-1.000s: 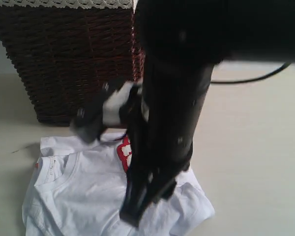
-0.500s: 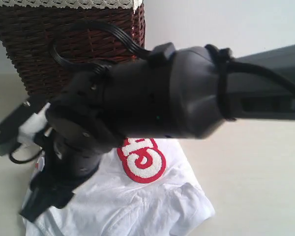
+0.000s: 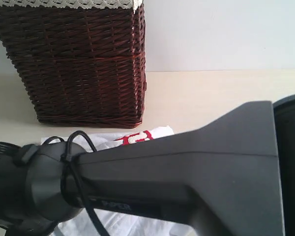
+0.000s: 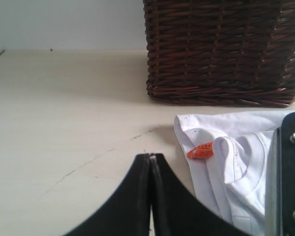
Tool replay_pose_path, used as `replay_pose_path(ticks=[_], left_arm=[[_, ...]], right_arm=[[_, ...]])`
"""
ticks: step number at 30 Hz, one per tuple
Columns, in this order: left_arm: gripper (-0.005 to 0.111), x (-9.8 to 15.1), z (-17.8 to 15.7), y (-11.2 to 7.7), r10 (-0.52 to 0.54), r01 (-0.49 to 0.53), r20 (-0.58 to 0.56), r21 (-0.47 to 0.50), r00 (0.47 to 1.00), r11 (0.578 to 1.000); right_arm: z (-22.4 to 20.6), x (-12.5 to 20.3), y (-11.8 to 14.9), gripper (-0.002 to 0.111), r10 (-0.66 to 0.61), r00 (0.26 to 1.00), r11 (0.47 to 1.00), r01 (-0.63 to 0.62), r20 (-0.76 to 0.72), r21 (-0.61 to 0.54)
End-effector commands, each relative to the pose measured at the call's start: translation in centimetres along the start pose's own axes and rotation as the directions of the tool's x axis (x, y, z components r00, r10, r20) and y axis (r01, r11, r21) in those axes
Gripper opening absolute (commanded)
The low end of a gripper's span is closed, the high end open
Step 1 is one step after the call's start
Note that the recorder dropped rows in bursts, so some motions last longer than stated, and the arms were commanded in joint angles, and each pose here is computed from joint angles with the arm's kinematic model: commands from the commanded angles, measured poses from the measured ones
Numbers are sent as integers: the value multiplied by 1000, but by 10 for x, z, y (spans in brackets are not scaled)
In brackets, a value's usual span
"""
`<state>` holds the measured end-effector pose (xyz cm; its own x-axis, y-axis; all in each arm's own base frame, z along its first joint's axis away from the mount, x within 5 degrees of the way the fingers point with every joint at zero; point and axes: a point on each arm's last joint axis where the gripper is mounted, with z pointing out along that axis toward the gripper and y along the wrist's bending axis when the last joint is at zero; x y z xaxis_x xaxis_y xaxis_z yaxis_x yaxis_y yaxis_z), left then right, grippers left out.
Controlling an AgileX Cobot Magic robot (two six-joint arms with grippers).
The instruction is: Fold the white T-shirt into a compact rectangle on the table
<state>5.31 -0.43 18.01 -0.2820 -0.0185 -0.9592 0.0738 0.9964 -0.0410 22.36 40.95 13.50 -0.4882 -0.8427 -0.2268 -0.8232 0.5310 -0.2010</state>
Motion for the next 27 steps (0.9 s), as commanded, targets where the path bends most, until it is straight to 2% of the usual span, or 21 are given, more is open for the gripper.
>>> replay_pose_path(ticks=[1, 7, 14, 21, 24, 27], left_arm=[[0, -1, 0, 0, 1, -1, 17, -2, 1000, 1000], [0, -1, 0, 0, 1, -1, 17, -2, 1000, 1000], [0, -1, 0, 0, 1, -1, 17, -2, 1000, 1000], [0, -1, 0, 0, 1, -1, 17, -2, 1000, 1000], [0, -1, 0, 0, 1, -1, 17, -2, 1000, 1000], [0, -1, 0, 0, 1, -1, 17, -2, 1000, 1000]], right_arm=[[-3, -8, 0, 68, 39, 998, 999, -40, 41, 32], [11, -3, -4, 67, 57, 998, 991, -57, -2, 119], [12, -1, 8, 67, 41, 999, 996, -40, -14, 79], [10, -2, 8, 67, 43, 999, 996, -42, -7, 73], [22, 1, 10, 60, 35, 999, 996, -31, -38, 82], [24, 3, 10, 45, 34, 998, 996, -30, -49, 85]])
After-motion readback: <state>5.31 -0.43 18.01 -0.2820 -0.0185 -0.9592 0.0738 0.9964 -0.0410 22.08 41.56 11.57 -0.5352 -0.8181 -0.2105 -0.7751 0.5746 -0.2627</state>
